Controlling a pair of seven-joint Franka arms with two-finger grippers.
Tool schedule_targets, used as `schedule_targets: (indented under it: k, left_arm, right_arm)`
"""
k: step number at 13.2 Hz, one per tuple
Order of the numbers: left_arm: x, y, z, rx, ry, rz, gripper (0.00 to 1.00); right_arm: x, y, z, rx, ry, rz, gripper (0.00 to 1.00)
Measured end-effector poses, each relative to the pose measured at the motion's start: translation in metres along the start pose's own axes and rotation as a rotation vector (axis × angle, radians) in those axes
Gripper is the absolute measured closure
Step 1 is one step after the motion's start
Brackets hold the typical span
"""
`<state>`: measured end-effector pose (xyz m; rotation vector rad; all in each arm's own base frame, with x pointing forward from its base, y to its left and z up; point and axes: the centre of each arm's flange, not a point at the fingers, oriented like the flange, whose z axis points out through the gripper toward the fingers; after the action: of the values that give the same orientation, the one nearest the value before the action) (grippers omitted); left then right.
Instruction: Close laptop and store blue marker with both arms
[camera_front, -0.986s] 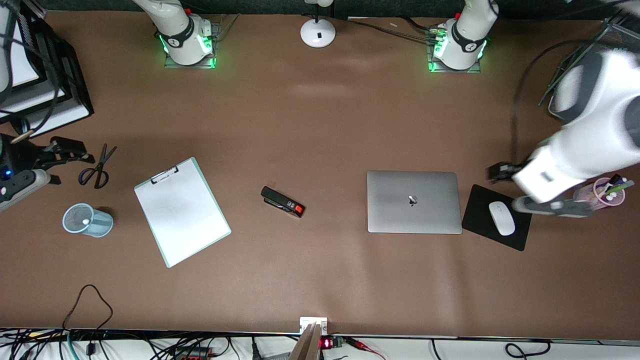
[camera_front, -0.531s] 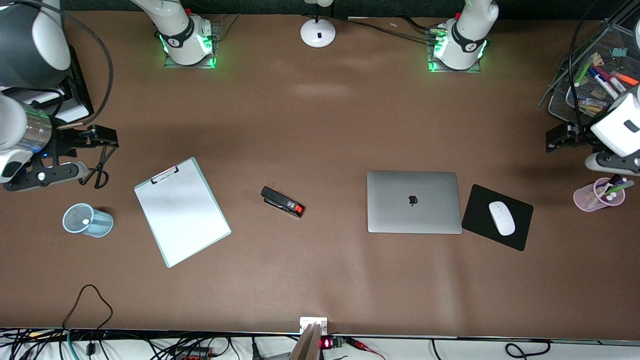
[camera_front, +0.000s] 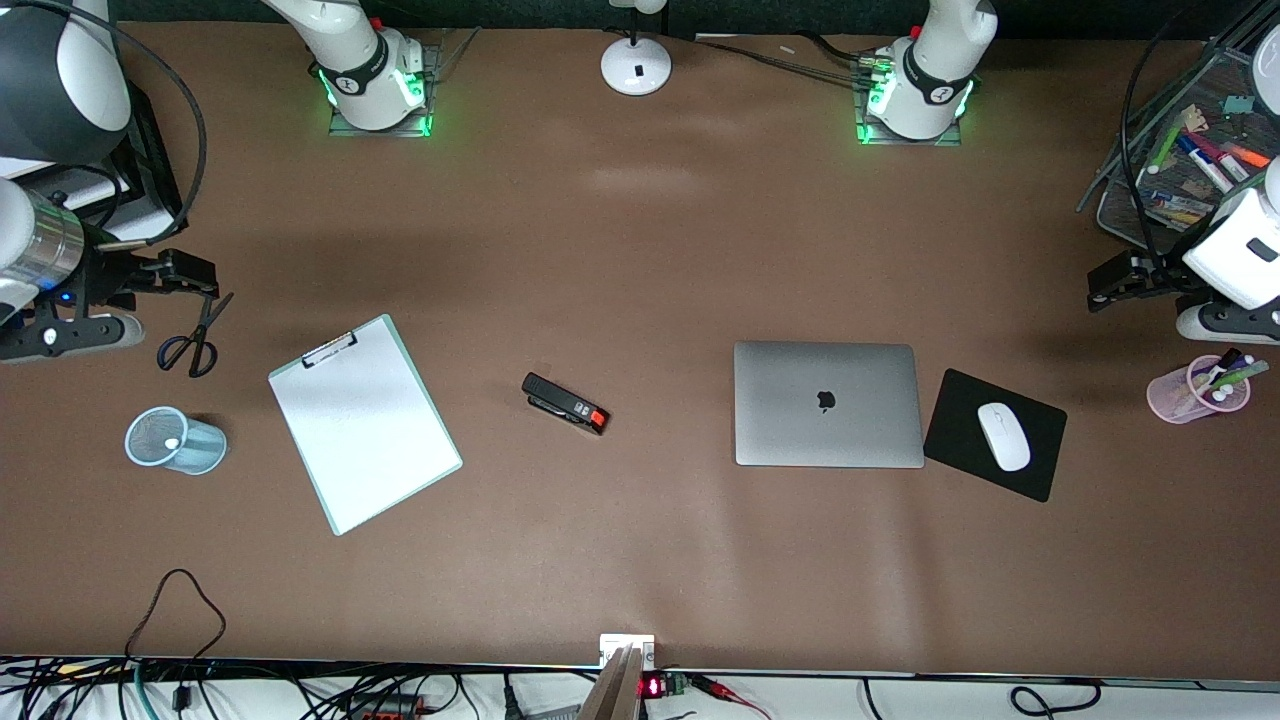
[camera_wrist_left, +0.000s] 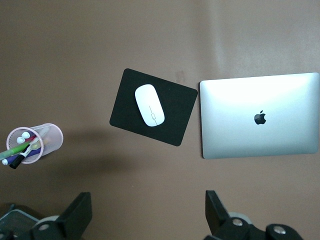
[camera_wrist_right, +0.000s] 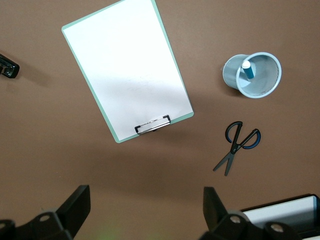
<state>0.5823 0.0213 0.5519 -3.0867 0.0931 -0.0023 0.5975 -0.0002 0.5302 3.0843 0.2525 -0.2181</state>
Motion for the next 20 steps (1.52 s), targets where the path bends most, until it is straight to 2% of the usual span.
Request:
schedule_targets:
  k: [11,20]
  left_arm:
    - [-0.011,0.004,-0.019,-0.017,0.024,-0.019,0.00]
    - [-0.013,0.013,-0.016,-0.019,-0.010,-0.005,0.00]
  right_arm:
    - [-0.025,0.040,-0.059,-0.009,0.135,0.076,0.00]
    - [-0.028,0.035,-0.066,-0.010,0.149,0.069,0.00]
